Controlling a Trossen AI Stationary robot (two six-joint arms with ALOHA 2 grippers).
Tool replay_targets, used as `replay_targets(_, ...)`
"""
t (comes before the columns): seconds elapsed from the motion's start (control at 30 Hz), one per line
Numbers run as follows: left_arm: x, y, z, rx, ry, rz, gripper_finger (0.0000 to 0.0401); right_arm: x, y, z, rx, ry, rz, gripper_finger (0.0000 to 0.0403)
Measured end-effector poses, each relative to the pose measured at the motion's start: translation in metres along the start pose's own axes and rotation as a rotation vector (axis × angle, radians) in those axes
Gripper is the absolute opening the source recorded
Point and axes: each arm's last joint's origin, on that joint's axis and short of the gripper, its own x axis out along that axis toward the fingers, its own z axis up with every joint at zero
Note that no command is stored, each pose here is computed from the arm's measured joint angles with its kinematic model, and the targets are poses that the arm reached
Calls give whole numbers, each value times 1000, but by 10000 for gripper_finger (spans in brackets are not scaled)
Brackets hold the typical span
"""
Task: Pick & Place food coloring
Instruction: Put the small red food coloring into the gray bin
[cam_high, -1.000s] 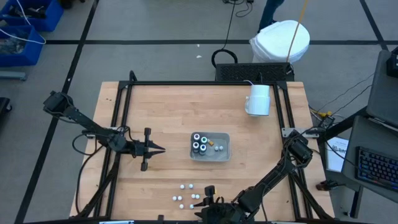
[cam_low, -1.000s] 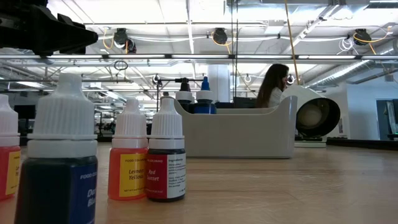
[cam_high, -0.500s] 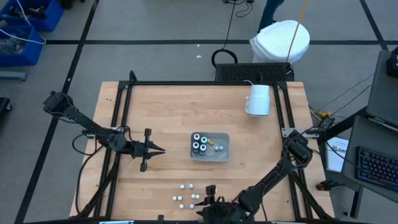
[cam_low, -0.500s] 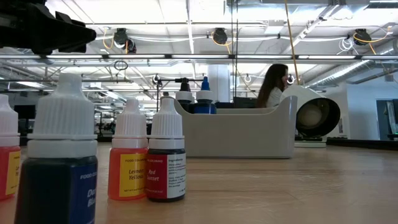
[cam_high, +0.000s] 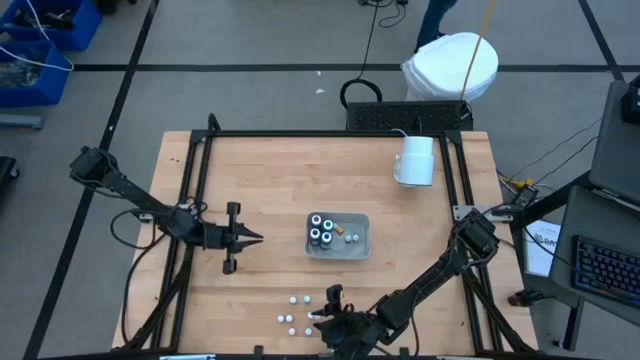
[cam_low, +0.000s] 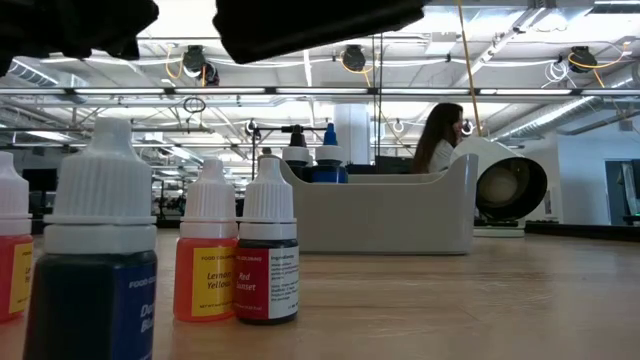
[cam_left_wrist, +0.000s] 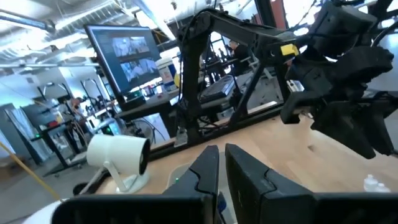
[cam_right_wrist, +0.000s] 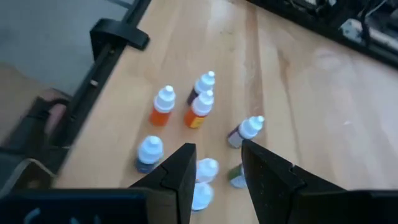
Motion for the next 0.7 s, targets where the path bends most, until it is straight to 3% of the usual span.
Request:
replay_targets(0.33, 0, 0, 0, 77, 0, 0, 35, -30, -15, 21, -12, -18, 7, 118)
replay_targets(0.5, 0, 0, 1, 69, -9, 5, 35, -34, -16, 25, 116, -31, 18, 118)
replay_targets(0.7, 0, -1, -3, -22, 30, -11, 35, -26, -13, 2, 224, -15, 18, 118)
